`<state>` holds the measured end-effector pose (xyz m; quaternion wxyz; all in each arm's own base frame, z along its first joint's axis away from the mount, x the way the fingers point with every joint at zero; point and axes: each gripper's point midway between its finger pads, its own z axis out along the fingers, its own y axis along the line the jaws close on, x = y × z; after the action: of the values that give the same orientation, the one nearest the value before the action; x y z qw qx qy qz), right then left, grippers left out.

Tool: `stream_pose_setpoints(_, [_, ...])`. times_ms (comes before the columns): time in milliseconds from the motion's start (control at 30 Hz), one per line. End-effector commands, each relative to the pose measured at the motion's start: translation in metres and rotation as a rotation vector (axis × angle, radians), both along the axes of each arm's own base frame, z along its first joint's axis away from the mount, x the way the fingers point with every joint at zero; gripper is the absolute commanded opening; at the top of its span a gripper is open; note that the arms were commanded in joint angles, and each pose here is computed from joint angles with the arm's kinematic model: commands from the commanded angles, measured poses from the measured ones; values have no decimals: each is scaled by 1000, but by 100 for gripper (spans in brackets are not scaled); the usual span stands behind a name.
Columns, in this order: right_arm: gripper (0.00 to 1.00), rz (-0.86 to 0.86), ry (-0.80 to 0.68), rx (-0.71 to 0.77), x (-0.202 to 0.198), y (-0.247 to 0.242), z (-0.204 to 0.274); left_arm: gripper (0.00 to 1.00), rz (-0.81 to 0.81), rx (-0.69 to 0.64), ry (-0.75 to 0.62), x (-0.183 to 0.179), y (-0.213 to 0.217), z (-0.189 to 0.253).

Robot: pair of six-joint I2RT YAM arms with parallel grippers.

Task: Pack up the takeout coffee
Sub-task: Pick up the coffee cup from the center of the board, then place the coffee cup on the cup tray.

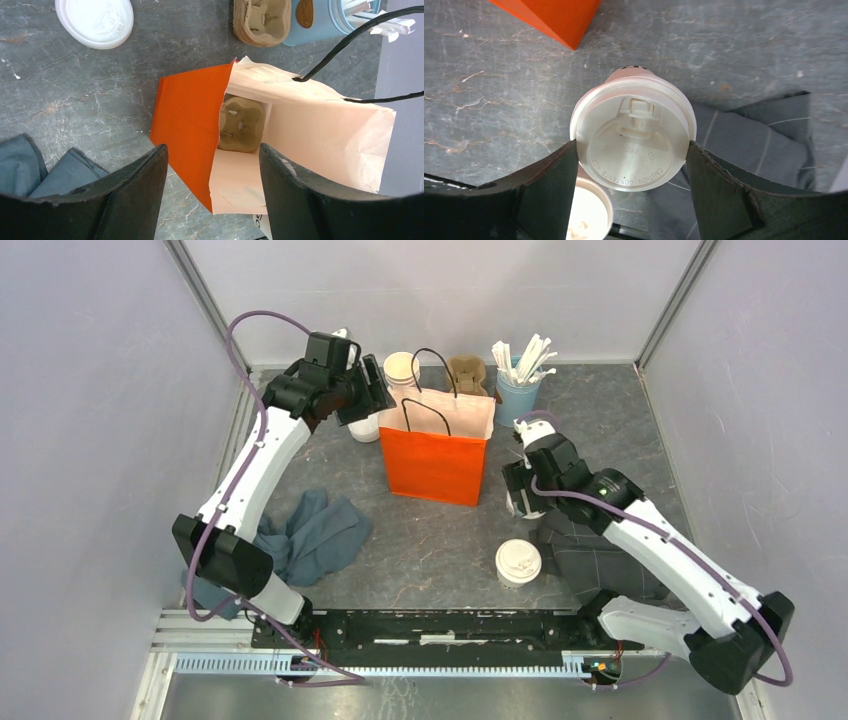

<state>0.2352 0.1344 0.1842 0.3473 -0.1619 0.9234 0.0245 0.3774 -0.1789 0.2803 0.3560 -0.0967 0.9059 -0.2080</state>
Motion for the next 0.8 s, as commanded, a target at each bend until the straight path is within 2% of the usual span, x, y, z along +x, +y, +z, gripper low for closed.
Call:
stream_pose_setpoints(0, [64,11,-167,-100,8,-27,43,72,-63,10,-57,11,-6,12])
stream_pose_setpoints(200, [64,87,-360,-137,13,-39,111,65,-71,54,-58,21,-4,7])
stream_pose_setpoints(400, [60,148,-626,-35,22,-27,198,56,-73,63,-64,31,-9,6])
stream_pose_setpoints(600, [56,259,-801,75,29,3,258,38,-70,90,-62,36,-13,-1])
stream_pose_setpoints(767, [53,499,-869,97,27,43,274,17,-60,121,-146,41,-10,11])
